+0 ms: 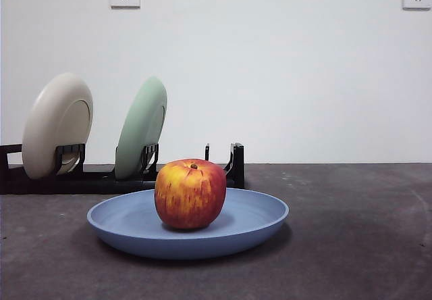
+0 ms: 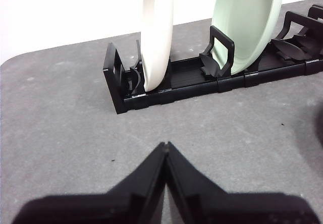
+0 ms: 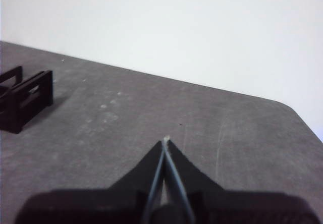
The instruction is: Take the blue plate from the plate rack,put the plate on the table,take the apple from the table,put the apple in the plate
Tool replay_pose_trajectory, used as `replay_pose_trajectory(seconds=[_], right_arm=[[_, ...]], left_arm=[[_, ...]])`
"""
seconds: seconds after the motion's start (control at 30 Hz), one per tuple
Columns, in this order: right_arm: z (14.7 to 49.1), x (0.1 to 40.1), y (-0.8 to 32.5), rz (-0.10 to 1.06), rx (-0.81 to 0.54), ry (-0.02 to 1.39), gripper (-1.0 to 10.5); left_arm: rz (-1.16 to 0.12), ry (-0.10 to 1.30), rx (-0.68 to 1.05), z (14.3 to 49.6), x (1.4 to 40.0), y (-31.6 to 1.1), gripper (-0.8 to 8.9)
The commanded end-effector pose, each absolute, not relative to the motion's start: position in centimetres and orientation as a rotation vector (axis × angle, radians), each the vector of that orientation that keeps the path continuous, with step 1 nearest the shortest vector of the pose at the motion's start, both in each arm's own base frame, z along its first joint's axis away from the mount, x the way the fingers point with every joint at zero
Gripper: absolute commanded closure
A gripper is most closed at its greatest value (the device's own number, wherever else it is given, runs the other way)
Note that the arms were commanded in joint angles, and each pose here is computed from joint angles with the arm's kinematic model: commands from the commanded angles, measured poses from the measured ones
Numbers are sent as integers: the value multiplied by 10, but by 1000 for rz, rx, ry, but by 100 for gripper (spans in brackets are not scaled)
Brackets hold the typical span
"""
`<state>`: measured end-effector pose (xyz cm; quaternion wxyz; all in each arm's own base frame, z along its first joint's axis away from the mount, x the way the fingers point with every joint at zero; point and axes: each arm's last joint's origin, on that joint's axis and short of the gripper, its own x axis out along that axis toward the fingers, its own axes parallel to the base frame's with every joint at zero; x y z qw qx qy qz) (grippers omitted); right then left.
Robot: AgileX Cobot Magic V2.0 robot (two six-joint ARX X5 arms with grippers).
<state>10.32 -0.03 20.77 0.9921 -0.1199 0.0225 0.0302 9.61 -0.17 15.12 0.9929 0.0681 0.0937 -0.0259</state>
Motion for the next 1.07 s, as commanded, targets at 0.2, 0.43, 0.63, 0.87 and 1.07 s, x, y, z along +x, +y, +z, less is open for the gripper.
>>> replay_pose_trajectory(seconds=[0.2,0.43,0.63,0.87,1.07], right_arm=[[161,102,-4,31,-204,93,946],[157,100,-4,30,-211,110,946],[152,98,-4,35,-216,165,946],[150,96,-5,30,-246,175,946],[150,96,-5,27,-236,171,946]], left_arm=[[-53,188,146,149,96,-1,817],[-53,188,146,149,96,-1,817],[-53,188,146,149,96,-1,817],[-53,188,146,149,96,-1,817],[-53,188,146,149,96,-1,817]])
